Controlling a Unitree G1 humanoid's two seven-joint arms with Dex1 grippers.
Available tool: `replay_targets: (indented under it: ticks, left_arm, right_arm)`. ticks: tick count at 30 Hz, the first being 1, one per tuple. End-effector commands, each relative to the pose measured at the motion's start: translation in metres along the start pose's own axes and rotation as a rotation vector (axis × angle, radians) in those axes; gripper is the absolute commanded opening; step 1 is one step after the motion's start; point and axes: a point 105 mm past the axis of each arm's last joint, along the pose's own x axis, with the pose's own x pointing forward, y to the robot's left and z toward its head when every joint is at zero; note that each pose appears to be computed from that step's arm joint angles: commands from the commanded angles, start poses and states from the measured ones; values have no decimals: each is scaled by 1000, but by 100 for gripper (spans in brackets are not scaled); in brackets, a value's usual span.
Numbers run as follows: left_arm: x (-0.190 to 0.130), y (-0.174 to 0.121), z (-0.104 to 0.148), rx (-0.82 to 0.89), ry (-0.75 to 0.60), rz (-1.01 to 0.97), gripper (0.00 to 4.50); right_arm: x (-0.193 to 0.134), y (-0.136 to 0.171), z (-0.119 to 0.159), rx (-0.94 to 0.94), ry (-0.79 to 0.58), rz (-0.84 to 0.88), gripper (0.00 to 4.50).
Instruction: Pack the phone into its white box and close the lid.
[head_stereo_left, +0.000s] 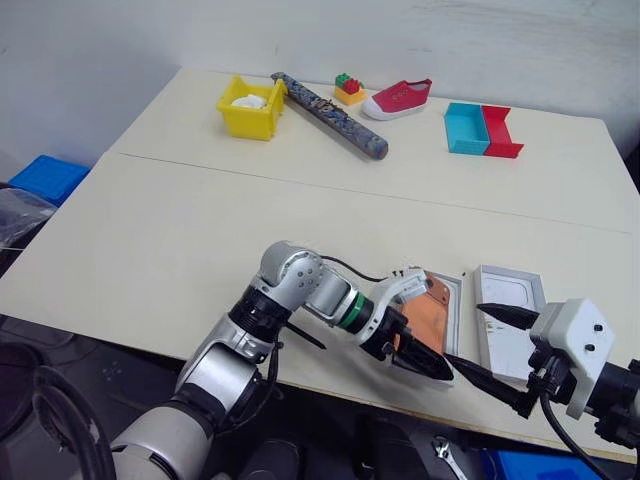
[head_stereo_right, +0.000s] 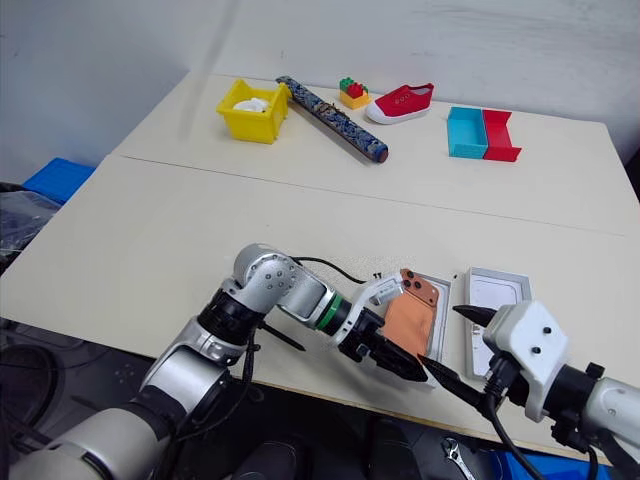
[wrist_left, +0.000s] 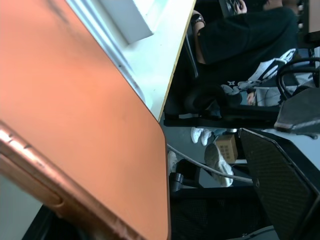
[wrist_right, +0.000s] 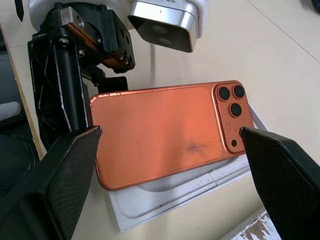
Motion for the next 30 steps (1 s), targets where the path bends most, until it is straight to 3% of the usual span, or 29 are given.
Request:
replay_targets:
  ticks: [1, 13, 24, 30]
  left_arm:
    - [-2, -8, 9, 133, 1, -1, 390]
    - [-12, -15, 10, 232, 25, -56, 390]
    - [-57, -21, 8, 282, 2, -62, 390]
    - [-101, 2, 10, 373, -153, 59, 390]
  right_arm:
    - [-1, -1, 3, -16, -18, -14, 450]
    - [0, -2, 2, -16, -25, -24, 450]
    - [-2, -5, -6, -15, 4, -32, 450]
    - [-3, -13, -15, 41, 51, -123, 450]
